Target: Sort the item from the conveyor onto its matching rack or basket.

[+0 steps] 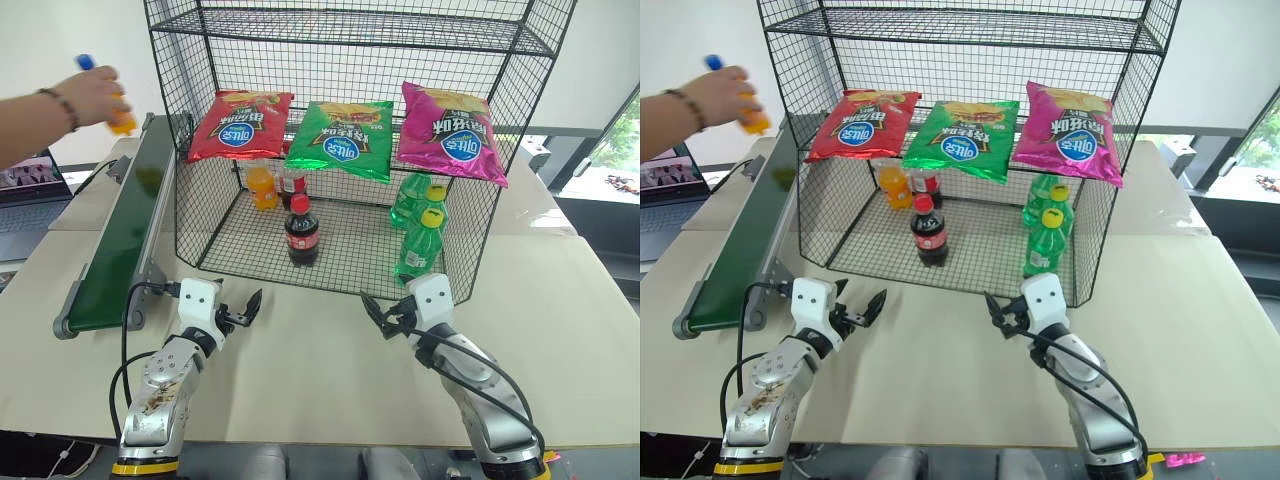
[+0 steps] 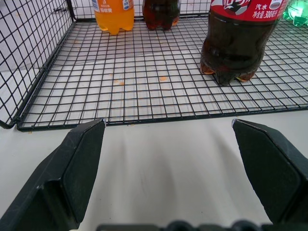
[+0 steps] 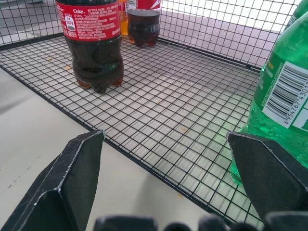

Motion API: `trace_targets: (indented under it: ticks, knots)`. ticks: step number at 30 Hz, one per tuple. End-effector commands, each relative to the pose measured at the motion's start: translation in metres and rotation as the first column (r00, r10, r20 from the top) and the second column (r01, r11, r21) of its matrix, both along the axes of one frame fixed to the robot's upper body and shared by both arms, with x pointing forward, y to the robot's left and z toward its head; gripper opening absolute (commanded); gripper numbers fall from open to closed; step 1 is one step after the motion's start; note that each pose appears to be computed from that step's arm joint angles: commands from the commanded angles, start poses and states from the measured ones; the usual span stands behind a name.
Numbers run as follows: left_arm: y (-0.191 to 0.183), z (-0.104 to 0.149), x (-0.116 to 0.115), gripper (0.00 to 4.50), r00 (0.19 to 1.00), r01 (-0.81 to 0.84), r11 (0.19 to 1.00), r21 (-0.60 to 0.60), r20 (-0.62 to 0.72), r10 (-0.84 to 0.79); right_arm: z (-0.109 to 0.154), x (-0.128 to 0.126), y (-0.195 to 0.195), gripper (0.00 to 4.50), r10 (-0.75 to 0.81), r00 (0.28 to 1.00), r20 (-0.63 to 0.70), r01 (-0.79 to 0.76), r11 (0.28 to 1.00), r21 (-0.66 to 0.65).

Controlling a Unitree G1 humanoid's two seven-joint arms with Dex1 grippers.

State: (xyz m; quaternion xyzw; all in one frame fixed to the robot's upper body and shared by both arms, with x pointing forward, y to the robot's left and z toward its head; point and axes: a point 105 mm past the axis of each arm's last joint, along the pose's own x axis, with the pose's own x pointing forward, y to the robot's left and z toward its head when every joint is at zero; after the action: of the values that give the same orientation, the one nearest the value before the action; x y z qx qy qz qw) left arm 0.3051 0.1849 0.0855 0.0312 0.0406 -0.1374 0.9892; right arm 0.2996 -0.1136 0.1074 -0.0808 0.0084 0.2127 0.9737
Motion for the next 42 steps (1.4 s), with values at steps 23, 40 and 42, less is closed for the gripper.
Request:
trace_targets:
  ticks: [23, 40, 42]
  knots:
    - [0.054, 0.085, -0.053, 4.48, 0.941, -0.220, 0.970, -0.107, 0.240, 0.240, 0.070, -0.017, 0.033, 4.50, 0.562, 0.825, 0.059, -0.565, 0.822, 0.070]
    - [0.189, 0.107, -0.072, 4.48, 0.780, -0.537, 0.825, -0.175, 0.269, 0.565, 0.163, -0.033, 0.115, 4.50, 0.919, 0.337, 0.202, -0.937, 0.349, -0.023]
    - [0.191, 0.106, -0.070, 4.48, 0.788, -0.531, 0.831, -0.165, 0.265, 0.555, 0.164, -0.034, 0.117, 4.50, 0.925, 0.321, 0.204, -0.942, 0.334, -0.032]
